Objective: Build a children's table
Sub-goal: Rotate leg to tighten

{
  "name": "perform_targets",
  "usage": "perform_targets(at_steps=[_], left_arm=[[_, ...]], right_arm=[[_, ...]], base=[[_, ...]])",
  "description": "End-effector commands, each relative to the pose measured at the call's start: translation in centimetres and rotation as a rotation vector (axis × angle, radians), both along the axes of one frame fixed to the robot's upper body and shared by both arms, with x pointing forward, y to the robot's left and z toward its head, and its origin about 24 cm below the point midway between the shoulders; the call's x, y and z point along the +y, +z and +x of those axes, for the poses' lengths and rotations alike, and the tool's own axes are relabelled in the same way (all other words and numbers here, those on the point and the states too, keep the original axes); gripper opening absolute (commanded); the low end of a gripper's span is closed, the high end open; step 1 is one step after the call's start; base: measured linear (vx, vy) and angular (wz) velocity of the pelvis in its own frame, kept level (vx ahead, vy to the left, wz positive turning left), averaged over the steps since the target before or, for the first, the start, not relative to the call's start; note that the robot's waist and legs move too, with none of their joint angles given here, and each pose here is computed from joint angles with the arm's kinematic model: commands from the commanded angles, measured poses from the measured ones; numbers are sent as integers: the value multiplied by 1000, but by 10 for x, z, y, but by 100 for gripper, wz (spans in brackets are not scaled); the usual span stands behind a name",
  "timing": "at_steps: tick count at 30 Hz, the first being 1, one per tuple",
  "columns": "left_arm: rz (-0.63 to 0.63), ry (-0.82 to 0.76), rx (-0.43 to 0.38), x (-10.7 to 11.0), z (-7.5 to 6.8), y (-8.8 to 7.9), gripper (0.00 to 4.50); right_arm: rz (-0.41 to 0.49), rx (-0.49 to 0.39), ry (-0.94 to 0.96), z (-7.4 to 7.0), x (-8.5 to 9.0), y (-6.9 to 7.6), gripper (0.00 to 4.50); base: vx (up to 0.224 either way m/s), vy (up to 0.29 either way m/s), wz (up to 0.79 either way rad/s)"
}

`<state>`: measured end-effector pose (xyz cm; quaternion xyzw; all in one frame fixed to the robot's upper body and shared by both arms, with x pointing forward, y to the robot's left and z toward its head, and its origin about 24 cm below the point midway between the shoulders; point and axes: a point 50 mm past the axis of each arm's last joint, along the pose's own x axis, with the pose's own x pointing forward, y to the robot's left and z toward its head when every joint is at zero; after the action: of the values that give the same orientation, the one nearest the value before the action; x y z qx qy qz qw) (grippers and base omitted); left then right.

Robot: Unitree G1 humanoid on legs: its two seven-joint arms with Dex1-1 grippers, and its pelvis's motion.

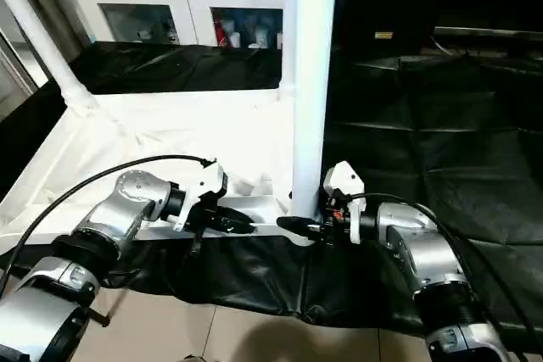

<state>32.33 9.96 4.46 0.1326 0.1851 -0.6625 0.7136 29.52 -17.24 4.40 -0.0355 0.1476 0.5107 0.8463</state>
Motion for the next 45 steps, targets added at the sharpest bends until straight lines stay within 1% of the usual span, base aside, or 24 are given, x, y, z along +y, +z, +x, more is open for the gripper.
perform_targets(at_steps=[1, 3, 4, 7, 8, 9, 11, 13, 15, 16, 18, 20, 21, 23, 25, 28, 30, 31, 33, 34, 35, 38, 42, 45], left_arm=[[-8, 101, -24, -5, 6, 0, 0], [-22, 190, -55, -12, 14, 1, 0], [-33, 286, -89, -21, 21, 4, 0], [-37, 351, -109, -31, 25, 5, 0], [-37, 351, -109, -31, 25, 5, 0], [-46, 390, -120, -38, 27, 6, 0], [-66, 430, -127, -48, 29, 9, 0], [-95, 420, -130, -61, 28, 12, 0], [-99, 412, -130, -63, 27, 12, 0], [-94, 394, -138, -64, 26, 12, 0], [-84, 371, -148, -64, 25, 10, 0], [-84, 332, -143, -62, 23, 9, 0], [-80, 316, -142, -58, 22, 8, 0], [-71, 309, -148, -54, 23, 7, 0], [-68, 309, -149, -53, 23, 7, 0], [-54, 275, -146, -46, 22, 6, 0], [-43, 258, -146, -41, 22, 6, 0], [-39, 255, -145, -38, 22, 6, 0], [-35, 249, -146, -36, 23, 6, 0], [-35, 249, -146, -36, 23, 6, 0], [-33, 239, -146, -35, 22, 6, 0], [-31, 227, -145, -34, 22, 6, 0], [-33, 217, -142, -34, 21, 5, 0], [-35, 187, -135, -35, 18, 4, 0]], right_arm=[[-57, 20, -130, 3, 3, -14, 270], [-103, 11, -295, 12, 1, -23, 265], [-119, 24, -459, 18, 0, -32, 265], [-112, 51, -586, 22, 3, -38, 264], [-112, 51, -586, 22, 3, -38, 264], [-98, 64, -657, 24, 7, -41, 264], [-57, 76, -708, 27, 14, -42, 264], [-27, 55, -694, 30, 29, -39, 264], [-26, 43, -682, 31, 31, -38, 264], [8, 46, -645, 30, 36, -36, 319], [69, 59, -594, 29, 39, -32, 336], [64, 43, -521, 27, 38, -28, 354], [29, 11, -453, 23, 34, -25, 368], [9, -11, -377, 19, 26, -23, 368], [2, -18, -353, 17, 23, -21, 368], [-29, -43, -253, 9, 1, -13, 368], [-38, -57, -184, 3, -17, -3, 368], [-50, -60, -150, 0, -30, 4, 368], [-69, -57, -119, -4, -43, 12, 368], [-69, -57, -119, -4, -43, 12, 368], [-88, -61, -97, -7, -52, 18, 368], [-113, -59, -75, -13, -64, 25, 368], [-128, -55, -59, -17, -69, 27, 368], [-122, -107, -122, -12, -69, 30, 368]], base=[[0, 0, 0], [0, 0, 0], [0, 0, 0], [0, 0, 0], [0, 0, 0], [0, 0, 0], [0, 0, 0], [0, 0, 0], [0, 0, 0], [0, 0, 0], [0, 0, 0], [0, 0, 0], [0, 0, 0], [0, 0, 0], [0, 0, 0], [0, 0, 0], [0, 0, 0], [0, 0, 0], [0, 0, 0], [0, 0, 0], [0, 0, 0], [0, 0, 0], [0, 0, 0], [0, 0, 0]])
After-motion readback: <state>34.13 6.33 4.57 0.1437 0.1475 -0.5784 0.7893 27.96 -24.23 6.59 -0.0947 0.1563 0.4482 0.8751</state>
